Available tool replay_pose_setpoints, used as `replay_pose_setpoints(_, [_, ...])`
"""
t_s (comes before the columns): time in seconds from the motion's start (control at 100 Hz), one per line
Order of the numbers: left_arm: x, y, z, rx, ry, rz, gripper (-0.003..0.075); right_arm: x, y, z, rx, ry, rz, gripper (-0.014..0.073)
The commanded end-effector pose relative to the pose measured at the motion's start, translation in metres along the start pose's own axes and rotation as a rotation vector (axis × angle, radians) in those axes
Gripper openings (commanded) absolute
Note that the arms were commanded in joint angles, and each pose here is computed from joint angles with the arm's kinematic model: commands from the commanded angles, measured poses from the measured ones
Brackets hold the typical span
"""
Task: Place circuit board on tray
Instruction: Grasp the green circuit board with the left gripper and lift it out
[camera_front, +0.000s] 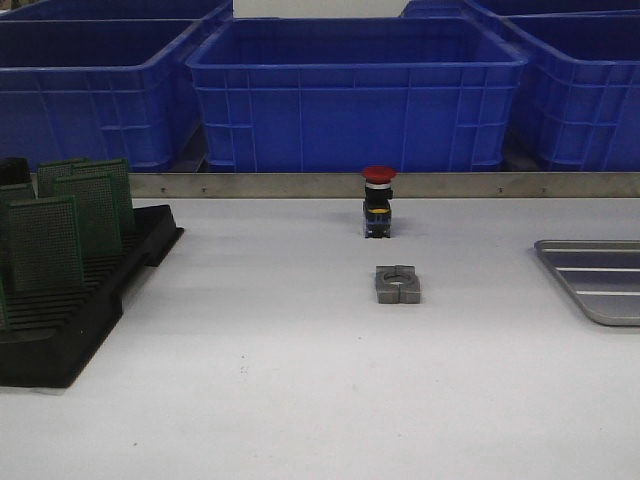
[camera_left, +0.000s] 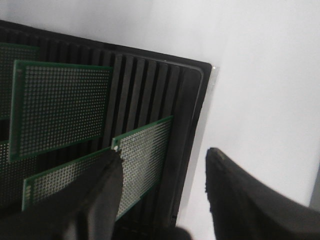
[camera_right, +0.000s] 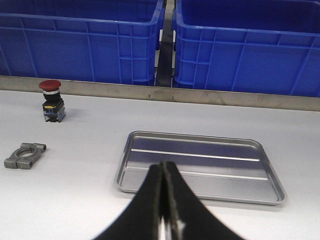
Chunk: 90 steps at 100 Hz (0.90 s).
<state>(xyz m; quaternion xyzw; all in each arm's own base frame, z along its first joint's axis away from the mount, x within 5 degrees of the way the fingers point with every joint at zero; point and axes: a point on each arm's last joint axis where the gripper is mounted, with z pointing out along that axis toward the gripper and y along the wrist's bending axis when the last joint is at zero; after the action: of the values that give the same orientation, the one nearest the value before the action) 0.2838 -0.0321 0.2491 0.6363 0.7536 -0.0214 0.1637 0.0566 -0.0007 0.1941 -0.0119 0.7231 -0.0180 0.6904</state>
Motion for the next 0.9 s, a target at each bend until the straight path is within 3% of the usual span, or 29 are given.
replay_pose_setpoints(0.0, [-0.007,0.009,-0.010,-0.083,-0.035,0.031,0.0344,-0.012,0.000,-0.003,0.003,-0.113,-0.015,-0.0061])
replay_pose_setpoints(0.46, [-0.005,0.016,-0.006,-0.134,-0.017,0.041,0.0344,-0.012,0.000,-0.003,0.003,-0.113,-0.015,-0.0061])
replay_pose_setpoints(0.77, [-0.002,0.015,0.007,-0.053,-0.005,0.031,0.0343,-0.012,0.000,-0.003,0.003,-0.113,-0.015,-0.0061])
replay_pose_setpoints(0.84, [-0.002,0.014,0.007,-0.045,-0.005,0.031,0.0311,-0.012,0.000,-0.003,0.003,-0.113,-0.015,-0.0061])
replay_pose_setpoints(0.89, [-0.002,0.013,0.007,-0.035,-0.004,0.031,0.0248,-0.012,0.000,-0.003,0.003,-0.113,-0.015,-0.0061])
